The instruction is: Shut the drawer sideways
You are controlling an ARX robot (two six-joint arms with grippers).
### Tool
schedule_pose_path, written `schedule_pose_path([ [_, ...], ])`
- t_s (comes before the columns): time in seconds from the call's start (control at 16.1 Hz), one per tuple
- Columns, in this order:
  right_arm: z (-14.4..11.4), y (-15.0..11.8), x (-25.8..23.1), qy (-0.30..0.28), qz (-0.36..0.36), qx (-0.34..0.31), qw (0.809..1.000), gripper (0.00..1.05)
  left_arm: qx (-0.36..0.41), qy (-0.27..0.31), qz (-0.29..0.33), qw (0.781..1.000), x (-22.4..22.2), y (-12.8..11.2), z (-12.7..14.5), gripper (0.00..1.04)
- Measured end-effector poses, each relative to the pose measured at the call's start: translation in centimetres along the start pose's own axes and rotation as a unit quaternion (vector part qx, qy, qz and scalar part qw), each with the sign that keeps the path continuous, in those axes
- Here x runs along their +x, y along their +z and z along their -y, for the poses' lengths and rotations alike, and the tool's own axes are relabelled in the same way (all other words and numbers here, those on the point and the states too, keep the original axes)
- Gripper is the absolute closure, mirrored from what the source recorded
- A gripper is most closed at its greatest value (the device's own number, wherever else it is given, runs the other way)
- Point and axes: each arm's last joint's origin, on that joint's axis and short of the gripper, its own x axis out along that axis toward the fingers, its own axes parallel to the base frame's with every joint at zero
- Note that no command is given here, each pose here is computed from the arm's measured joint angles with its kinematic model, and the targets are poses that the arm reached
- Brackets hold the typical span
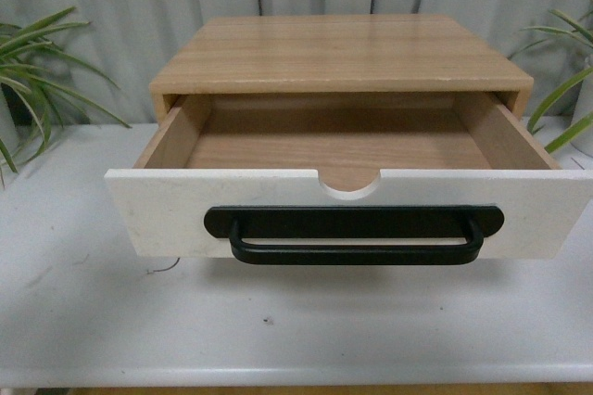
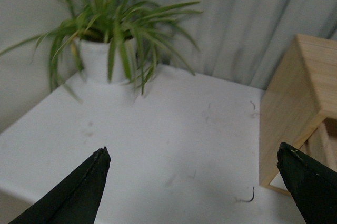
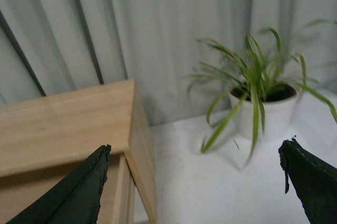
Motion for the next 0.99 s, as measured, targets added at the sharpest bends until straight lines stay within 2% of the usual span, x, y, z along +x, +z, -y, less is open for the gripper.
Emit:
schedule_pose_path([
  [0.12, -2.8, 2.4, 4.3, 0.069, 0.017, -0.09, 0.993, 0.06, 0.118, -0.062, 0.01, 0.991, 3.8, 2.9, 2.3, 0.07],
  [0.19, -4.4, 3.2, 6.0, 0.105, 0.037, -0.17, 0.979, 0.06, 0.197, -0.099, 0.003, 0.975, 5.6, 4.1, 3.7, 0.07],
  [0.31, -6.9, 4.9, 7.7, 0.166, 0.069, -0.319, 0.93, 0.06, 0.337, -0.155, -0.012, 0.929, 8.0, 5.8, 6.0, 0.07],
  [0.37, -7.5, 5.3, 7.9, 0.194, 0.077, -0.381, 0.901, 0.06, 0.38, -0.177, -0.016, 0.908, 8.3, 6.2, 6.6, 0.07],
  [0.43, -8.0, 5.4, 8.0, 0.221, 0.079, -0.44, 0.867, 0.06, 0.431, -0.207, -0.018, 0.878, 8.2, 6.8, 7.4, 0.07],
  [0.5, -8.2, 5.1, 8.1, 0.257, 0.072, -0.506, 0.82, 0.06, 0.496, -0.245, -0.017, 0.833, 7.7, 7.5, 8.3, 0.07],
  [0.56, -8.3, 4.5, 8.2, 0.297, 0.058, -0.563, 0.769, 0.06, 0.536, -0.272, -0.018, 0.799, 7.2, 8.0, 8.8, 0.07],
  [0.62, -8.3, 3.7, 8.3, 0.321, 0.044, -0.605, 0.727, 0.06, 0.571, -0.292, -0.021, 0.767, 6.7, 8.2, 9.2, 0.07],
  [0.68, -8.2, 3.1, 8.4, 0.335, 0.029, -0.635, 0.695, 0.06, 0.6, -0.315, -0.031, 0.735, 6.2, 8.0, 9.5, 0.07],
  [0.74, -8.0, 2.6, 8.5, 0.346, 0.018, -0.66, 0.667, 0.06, 0.617, -0.33, -0.043, 0.713, 5.9, 7.7, 9.6, 0.07],
  [0.81, -7.7, 1.9, 8.7, 0.36, 0.001, -0.688, 0.63, 0.06, 0.63, -0.349, -0.055, 0.692, 5.6, 7.2, 9.8, 0.07],
  [0.93, -7.5, 0.7, 9.2, 0.373, -0.022, -0.72, 0.585, 0.06, 0.646, -0.371, -0.059, 0.665, 5.5, 6.3, 10.5, 0.07],
  [0.99, -7.5, 0.1, 9.5, 0.371, -0.036, -0.724, 0.58, 0.06, 0.648, -0.376, -0.057, 0.66, 5.7, 5.7, 10.9, 0.07],
])
